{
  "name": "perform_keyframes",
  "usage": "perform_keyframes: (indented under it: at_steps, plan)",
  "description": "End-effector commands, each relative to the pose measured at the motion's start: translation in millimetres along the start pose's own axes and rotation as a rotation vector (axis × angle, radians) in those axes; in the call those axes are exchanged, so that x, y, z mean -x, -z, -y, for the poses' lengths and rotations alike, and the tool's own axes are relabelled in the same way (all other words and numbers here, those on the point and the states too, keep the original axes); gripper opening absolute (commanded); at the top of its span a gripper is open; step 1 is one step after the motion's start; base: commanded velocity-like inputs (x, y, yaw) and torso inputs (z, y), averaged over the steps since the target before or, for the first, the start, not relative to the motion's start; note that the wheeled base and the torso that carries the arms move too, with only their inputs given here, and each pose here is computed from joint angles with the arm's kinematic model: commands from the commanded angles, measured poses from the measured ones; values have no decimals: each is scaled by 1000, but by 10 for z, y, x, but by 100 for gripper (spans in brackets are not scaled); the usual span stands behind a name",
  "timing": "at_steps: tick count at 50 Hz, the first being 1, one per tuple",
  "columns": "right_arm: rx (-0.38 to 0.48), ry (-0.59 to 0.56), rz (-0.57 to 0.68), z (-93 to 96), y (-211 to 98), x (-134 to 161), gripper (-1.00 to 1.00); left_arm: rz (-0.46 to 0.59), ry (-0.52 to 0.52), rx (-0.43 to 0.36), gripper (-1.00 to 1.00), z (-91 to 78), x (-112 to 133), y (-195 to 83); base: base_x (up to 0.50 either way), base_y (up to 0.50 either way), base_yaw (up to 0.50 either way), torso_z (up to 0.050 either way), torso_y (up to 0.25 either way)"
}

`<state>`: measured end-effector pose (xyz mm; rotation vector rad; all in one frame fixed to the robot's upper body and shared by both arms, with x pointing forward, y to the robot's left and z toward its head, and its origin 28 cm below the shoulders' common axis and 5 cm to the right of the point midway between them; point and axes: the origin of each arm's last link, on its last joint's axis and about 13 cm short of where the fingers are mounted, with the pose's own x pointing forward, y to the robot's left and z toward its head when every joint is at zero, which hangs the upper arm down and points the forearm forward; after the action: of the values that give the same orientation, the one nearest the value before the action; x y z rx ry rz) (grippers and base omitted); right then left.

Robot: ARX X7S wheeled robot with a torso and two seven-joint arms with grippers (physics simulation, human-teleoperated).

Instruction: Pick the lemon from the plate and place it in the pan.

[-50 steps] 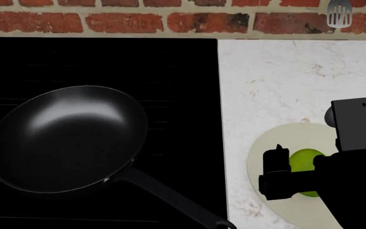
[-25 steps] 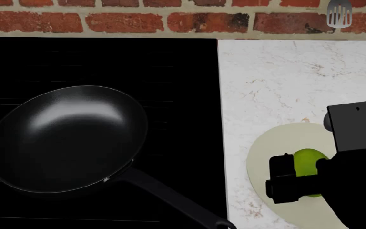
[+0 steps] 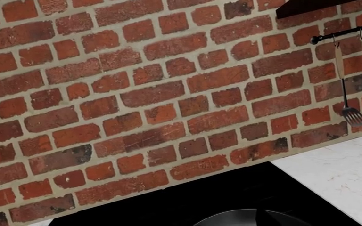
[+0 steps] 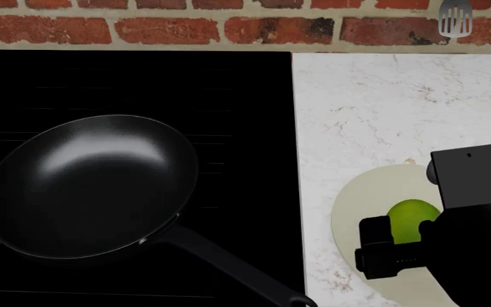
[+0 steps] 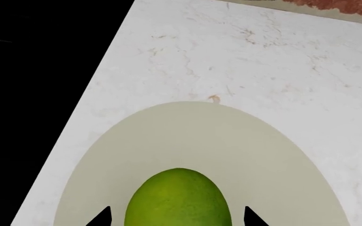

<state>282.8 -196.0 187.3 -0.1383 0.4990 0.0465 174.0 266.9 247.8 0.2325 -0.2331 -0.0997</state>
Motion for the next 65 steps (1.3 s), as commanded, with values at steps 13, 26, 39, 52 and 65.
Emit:
perform_keyframes:
  at_steps: [13,26,39,52,65]
  plan:
    - [0,-1,-33,2,44,-190,100,-4,6,20,100,31,24,-18,0,0,0,0,0]
    - [6,-24,-31,-18,56,-182,-100,-2,3,22,100,39,35,-7,0,0,0,0,0]
    - [79,-107,265,-39,-718,408,-100,9,-6,29,100,79,-31,24,0,0,0,0,0]
    - [289,-318,396,-412,-1491,254,-100,19,-110,75,100,157,-117,280,0,0,0,0,0]
    - [464,-560,427,-1167,-1816,20,-100,2,-201,79,100,111,32,344,0,0,0,0,0]
